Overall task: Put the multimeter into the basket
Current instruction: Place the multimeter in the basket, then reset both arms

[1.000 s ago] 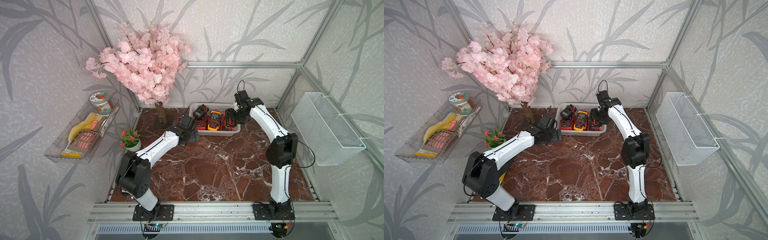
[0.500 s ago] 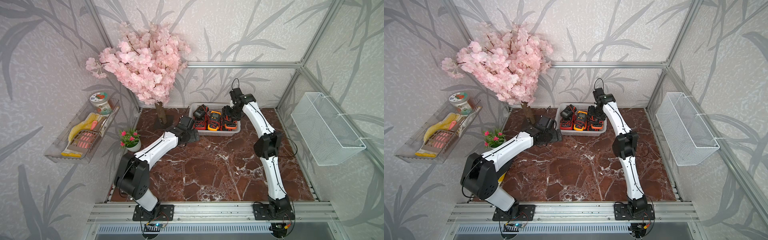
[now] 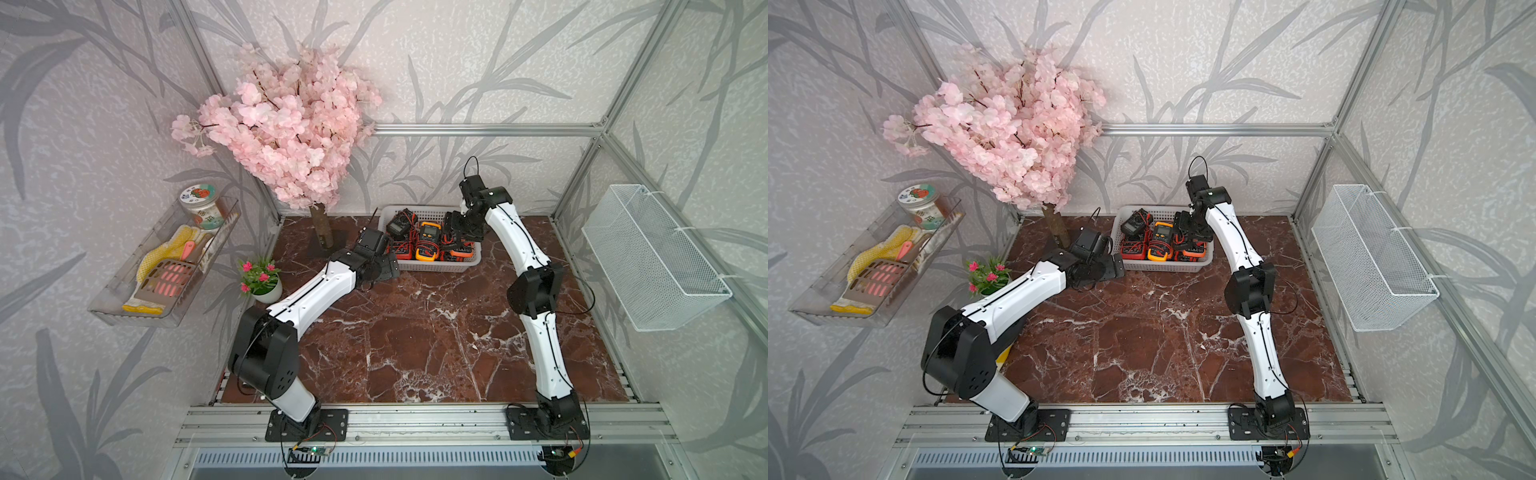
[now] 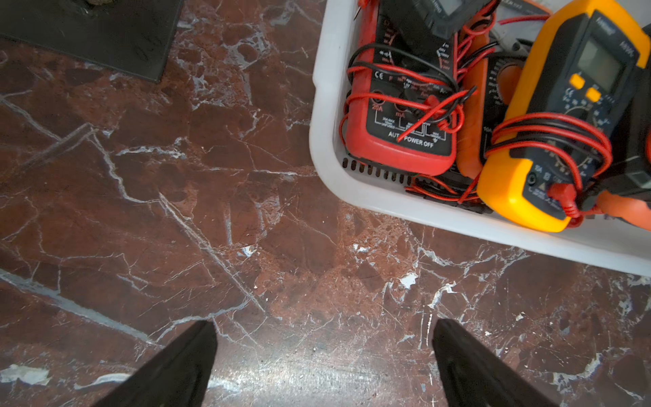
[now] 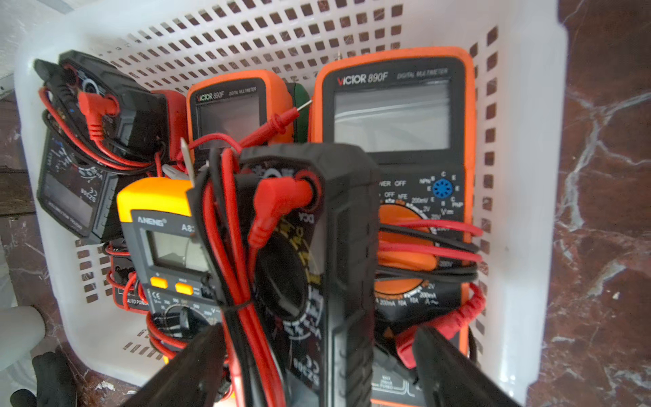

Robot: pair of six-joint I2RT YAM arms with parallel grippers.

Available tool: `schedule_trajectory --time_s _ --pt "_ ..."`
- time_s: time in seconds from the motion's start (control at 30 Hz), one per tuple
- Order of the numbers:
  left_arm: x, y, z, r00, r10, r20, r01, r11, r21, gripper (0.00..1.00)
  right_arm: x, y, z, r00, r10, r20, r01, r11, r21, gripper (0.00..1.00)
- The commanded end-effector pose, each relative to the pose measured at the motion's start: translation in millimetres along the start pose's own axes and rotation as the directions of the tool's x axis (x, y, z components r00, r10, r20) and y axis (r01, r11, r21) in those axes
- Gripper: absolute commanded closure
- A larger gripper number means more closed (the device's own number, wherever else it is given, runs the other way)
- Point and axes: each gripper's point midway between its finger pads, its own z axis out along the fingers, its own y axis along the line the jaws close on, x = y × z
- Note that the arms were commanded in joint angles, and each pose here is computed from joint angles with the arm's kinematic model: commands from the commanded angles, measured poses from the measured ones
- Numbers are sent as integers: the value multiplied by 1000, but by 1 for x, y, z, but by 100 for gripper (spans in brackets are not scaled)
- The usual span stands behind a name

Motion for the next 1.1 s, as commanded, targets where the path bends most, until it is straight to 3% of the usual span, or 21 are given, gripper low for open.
schedule_trajectory --time_s 0.0,0.33,0.57,0.77,0.97,1.07 --pt "-20 -2 -15 998 11 58 -10 1000 -6 0 -6 4 -32 999 -12 47 13 1000 -7 0" --pt "-68 15 -55 966 57 253 -33 995 -97 0 -15 -3 -105 988 -6 156 11 999 -34 1" --pt "-97 40 -90 897 112 428 -23 978 -207 0 -8 -17 -145 956 1 294 37 992 -124 1" --pt "-104 56 -109 816 171 552 -25 965 -262 0 10 -61 -166 853 92 513 14 980 -199 1" --pt "-91 103 -120 715 154 682 140 924 -356 0 38 -124 -153 773 73 630 -53 997 -51 1" --pt "-78 126 -120 676 149 722 188 912 -365 0 47 -152 -154 701 25 713 -73 997 36 1"
